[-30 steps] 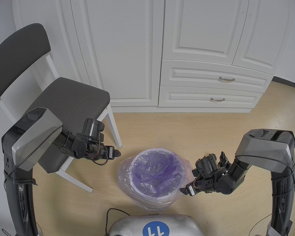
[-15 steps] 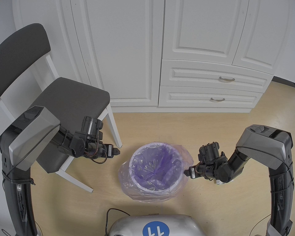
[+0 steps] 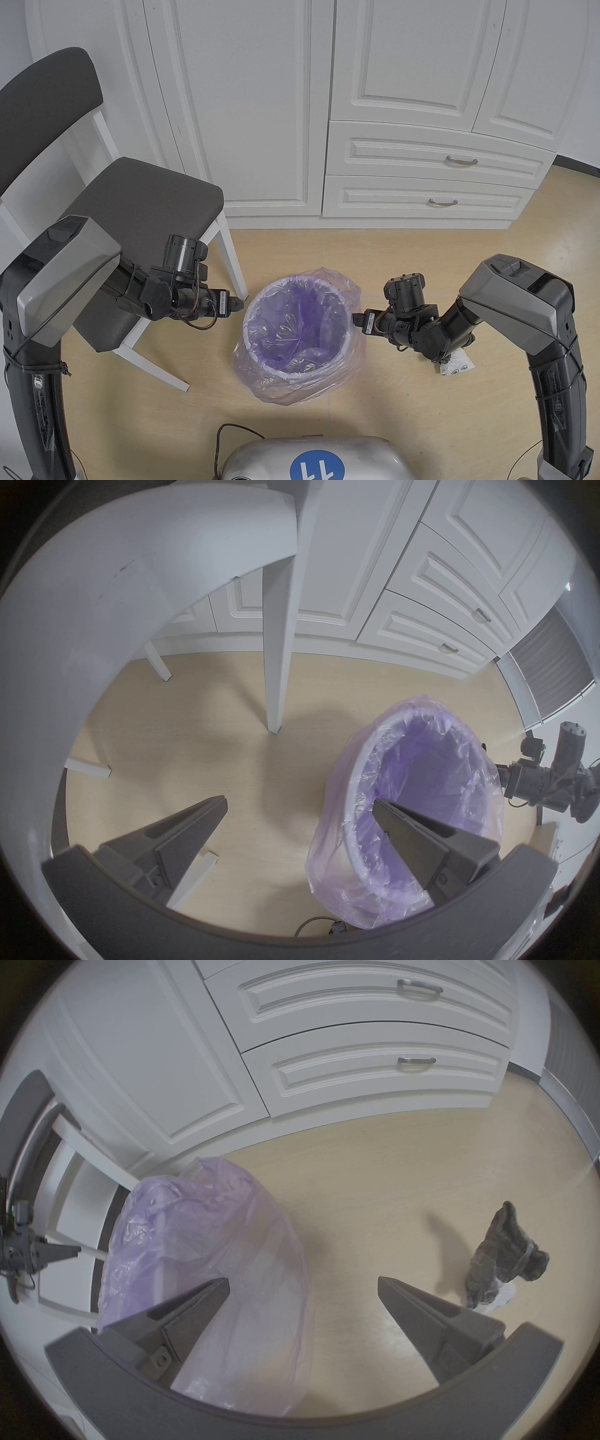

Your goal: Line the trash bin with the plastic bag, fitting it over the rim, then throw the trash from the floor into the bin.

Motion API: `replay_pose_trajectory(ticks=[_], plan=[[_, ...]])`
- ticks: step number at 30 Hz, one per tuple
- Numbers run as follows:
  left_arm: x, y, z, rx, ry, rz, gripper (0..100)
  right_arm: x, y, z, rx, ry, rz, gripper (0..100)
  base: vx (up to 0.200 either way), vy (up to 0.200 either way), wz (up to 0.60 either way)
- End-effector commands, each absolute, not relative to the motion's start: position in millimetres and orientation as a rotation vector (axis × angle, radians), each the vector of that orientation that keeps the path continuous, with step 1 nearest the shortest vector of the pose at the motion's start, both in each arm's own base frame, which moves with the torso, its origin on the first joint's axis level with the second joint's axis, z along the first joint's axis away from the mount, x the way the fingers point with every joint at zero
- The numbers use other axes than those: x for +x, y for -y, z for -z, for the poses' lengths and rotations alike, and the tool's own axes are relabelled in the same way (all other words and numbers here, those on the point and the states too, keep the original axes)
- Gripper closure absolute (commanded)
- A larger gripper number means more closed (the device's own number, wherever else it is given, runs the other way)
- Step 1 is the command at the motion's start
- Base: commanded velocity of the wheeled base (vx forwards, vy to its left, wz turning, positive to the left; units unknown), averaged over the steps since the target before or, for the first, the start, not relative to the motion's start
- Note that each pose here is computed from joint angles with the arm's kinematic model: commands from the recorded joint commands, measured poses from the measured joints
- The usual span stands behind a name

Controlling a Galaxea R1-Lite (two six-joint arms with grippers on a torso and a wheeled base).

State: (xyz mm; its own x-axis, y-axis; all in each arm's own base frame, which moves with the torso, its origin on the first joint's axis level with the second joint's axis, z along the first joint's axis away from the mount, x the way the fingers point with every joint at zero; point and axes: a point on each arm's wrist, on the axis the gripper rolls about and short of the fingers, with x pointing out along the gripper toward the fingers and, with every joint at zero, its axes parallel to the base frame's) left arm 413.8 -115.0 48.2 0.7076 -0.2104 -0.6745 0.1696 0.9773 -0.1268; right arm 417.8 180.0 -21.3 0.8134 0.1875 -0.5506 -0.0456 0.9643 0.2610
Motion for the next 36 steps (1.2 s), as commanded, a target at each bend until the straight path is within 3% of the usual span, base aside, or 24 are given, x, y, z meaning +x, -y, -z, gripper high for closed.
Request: replay_pose_trajectory(ticks=[1,6,11,19,23,25,27,28,29,36], plan=[[413,115,-48,-0.058,-0.756,0.21,0,429,-189,33,0.277,-0.588,-0.103,0,0.0,0.0,0.0],[413,115,-47,-0.058,-0.758,0.21,0,439,-179,36,0.3,-0.57,-0.056,0,0.0,0.0,0.0],[413,113,-47,-0.057,-0.761,0.206,0,432,-146,47,0.127,-0.621,-0.05,0,0.0,0.0,0.0],[411,107,-50,-0.062,-0.757,0.197,0,427,-109,52,0.018,-0.608,-0.069,0,0.0,0.0,0.0],[411,105,-51,-0.063,-0.757,0.192,0,407,-96,50,-0.044,-0.635,-0.187,0,0.0,0.0,0.0],[410,104,-50,-0.061,-0.761,0.19,0,385,-97,50,-0.062,-0.651,-0.321,0,0.0,0.0,0.0],[410,104,-50,-0.061,-0.761,0.19,0,385,-97,50,-0.062,-0.651,-0.321,0,0.0,0.0,0.0],[408,103,-47,-0.057,-0.759,0.191,0,361,-99,54,-0.097,-0.648,-0.516,0,0.0,0.0,0.0],[406,103,-47,-0.051,-0.74,0.198,0,351,-102,58,-0.125,-0.615,-0.616,0,0.0,0.0,0.0],[395,99,-37,0.006,-0.63,0.233,0,349,-129,77,-0.169,-0.527,-0.734,0,0.0,0.0,0.0]])
